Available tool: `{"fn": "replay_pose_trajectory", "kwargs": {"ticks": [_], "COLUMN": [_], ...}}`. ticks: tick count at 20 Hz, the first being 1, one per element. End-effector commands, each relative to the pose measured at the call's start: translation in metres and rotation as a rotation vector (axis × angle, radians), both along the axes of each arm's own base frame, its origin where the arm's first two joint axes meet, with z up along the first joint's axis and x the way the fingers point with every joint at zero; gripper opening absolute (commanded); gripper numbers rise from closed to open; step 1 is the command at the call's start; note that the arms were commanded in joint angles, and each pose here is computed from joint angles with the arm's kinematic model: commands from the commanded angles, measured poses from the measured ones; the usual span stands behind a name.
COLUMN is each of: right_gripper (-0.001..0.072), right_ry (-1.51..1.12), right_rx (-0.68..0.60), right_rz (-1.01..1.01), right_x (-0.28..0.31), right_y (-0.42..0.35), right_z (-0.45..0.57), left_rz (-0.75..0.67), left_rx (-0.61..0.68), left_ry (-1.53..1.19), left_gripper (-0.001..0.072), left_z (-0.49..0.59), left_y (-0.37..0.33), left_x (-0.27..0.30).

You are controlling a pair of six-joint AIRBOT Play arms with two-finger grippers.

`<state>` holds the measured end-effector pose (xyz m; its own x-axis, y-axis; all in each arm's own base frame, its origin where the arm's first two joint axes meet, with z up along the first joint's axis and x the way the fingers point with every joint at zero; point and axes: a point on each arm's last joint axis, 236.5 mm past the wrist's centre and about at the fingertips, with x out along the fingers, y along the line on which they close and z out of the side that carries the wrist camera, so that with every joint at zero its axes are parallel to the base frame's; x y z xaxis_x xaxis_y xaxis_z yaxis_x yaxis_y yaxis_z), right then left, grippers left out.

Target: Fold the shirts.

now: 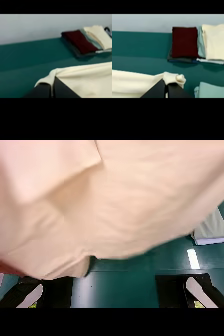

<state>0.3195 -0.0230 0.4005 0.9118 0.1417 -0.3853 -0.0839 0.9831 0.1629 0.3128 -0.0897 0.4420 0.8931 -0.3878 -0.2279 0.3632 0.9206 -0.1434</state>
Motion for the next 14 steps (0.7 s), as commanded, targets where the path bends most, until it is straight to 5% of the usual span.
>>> {"fn": "replay_pose_trajectory", "kwargs": {"ticks": [1, 7, 14], "right_gripper": [0.0013, 0.0014, 0.0014], "right_ry": [0.304, 0.798, 0.76], "right_rx": [0.104, 0.082, 0.08], "right_rz": [0.046, 0.095, 0.107], "right_x": [0.047, 0.105, 0.178], "right_y": [-0.011, 0.013, 0.023], "right_z": [-0.103, -0.325, -0.357], "left_rz": [-0.008, -0.015, 0.041], "left_rx": [0.014, -0.052, -0.08], "left_ry": [0.368, 0.856, 0.763], "left_gripper": [0.0022, 0.0022, 0.0022], "left_z": [-0.129, -0.349, -0.374], "left_y": [0.002, -0.004, 0.014], "left_x": [0.076, 0.152, 0.205]}}
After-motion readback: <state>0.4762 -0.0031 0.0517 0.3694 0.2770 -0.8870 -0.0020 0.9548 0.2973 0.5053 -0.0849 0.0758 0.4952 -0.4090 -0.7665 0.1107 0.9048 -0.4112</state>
